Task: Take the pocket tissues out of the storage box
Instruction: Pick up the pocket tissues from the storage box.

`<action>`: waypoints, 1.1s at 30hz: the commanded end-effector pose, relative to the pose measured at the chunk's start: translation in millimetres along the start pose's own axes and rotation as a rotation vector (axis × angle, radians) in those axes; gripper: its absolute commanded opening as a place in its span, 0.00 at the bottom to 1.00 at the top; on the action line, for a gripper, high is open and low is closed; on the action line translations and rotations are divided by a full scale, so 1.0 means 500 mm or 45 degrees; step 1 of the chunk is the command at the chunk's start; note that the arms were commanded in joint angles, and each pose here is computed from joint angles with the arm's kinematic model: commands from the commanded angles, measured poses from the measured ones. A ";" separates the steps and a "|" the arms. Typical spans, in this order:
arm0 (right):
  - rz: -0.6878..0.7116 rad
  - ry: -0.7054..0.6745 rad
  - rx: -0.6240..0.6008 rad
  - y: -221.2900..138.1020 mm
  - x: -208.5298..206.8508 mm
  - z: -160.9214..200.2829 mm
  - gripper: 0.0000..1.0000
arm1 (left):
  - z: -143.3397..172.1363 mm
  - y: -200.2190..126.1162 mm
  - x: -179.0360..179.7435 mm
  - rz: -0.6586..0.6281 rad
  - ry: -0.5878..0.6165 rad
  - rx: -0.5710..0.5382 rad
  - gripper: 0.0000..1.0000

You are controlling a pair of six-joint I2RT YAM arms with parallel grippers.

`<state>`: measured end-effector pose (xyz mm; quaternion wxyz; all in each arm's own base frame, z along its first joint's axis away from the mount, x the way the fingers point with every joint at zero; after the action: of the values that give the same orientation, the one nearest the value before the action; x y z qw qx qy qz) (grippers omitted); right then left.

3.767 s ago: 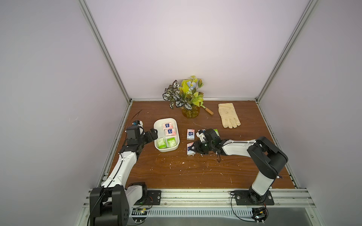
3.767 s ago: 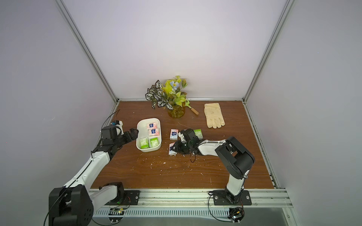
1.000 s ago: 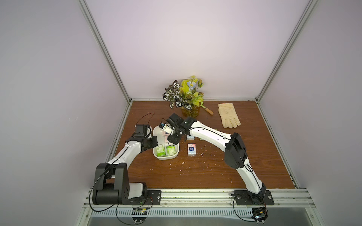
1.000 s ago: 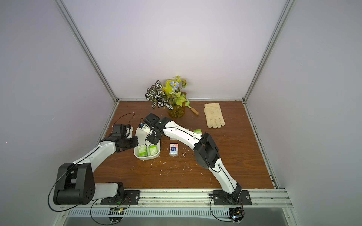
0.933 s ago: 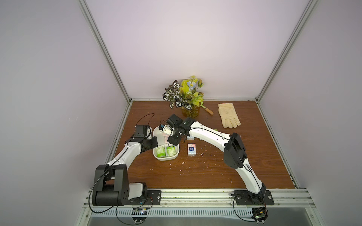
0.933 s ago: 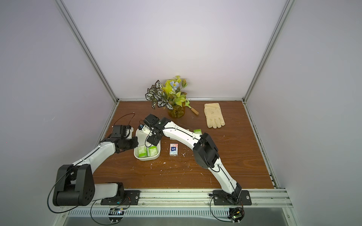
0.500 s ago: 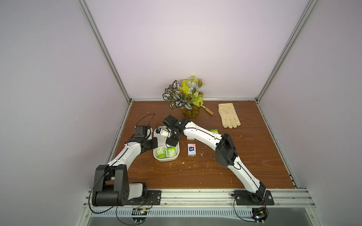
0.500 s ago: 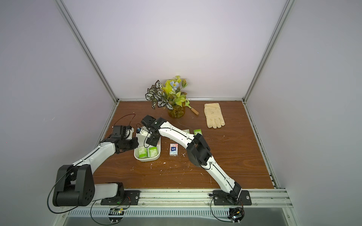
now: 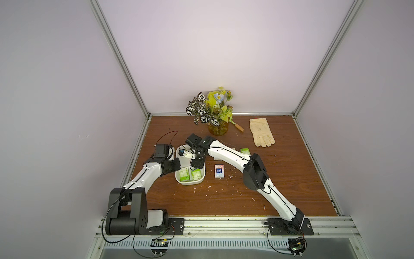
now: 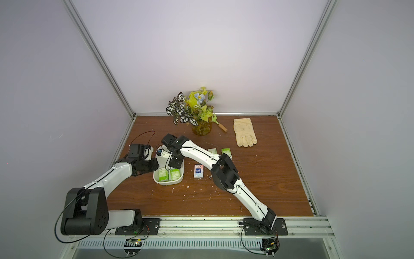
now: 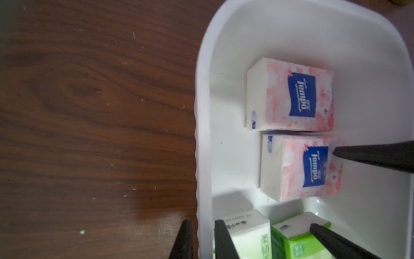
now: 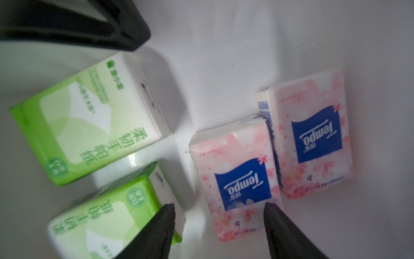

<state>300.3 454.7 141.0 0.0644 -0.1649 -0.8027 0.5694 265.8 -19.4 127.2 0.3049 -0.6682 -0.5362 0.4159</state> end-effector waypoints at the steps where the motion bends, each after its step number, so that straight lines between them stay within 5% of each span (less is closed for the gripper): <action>1: -0.001 -0.025 -0.005 -0.010 -0.001 -0.006 0.70 | -0.005 -0.003 -0.004 -0.007 0.013 0.012 0.15; 13: 0.057 -0.026 -0.039 0.012 -0.011 -0.019 0.67 | -0.005 0.001 -0.005 0.002 0.014 0.023 0.09; 22: 0.073 -0.065 -0.121 -0.041 -0.016 -0.041 0.72 | -0.006 0.003 -0.005 0.003 0.017 0.027 0.06; 33: 0.051 -0.082 -0.067 0.007 -0.012 -0.027 0.72 | -0.007 0.004 -0.005 0.005 0.018 0.028 0.06</action>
<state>309.3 463.9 142.0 0.0292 -0.1681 -0.8135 0.5559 267.7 -19.7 126.9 0.3055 -0.6684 -0.5345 0.4175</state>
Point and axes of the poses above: each gripper's point midway between its finger pads, its own y axis out along the fingers, its own x axis along the line the jaws close on, z = x × y, the point moved 8 cm from there along -y, back along the fingers, and after that the axes turned 10 degrees about y, right-handed, at the moved point
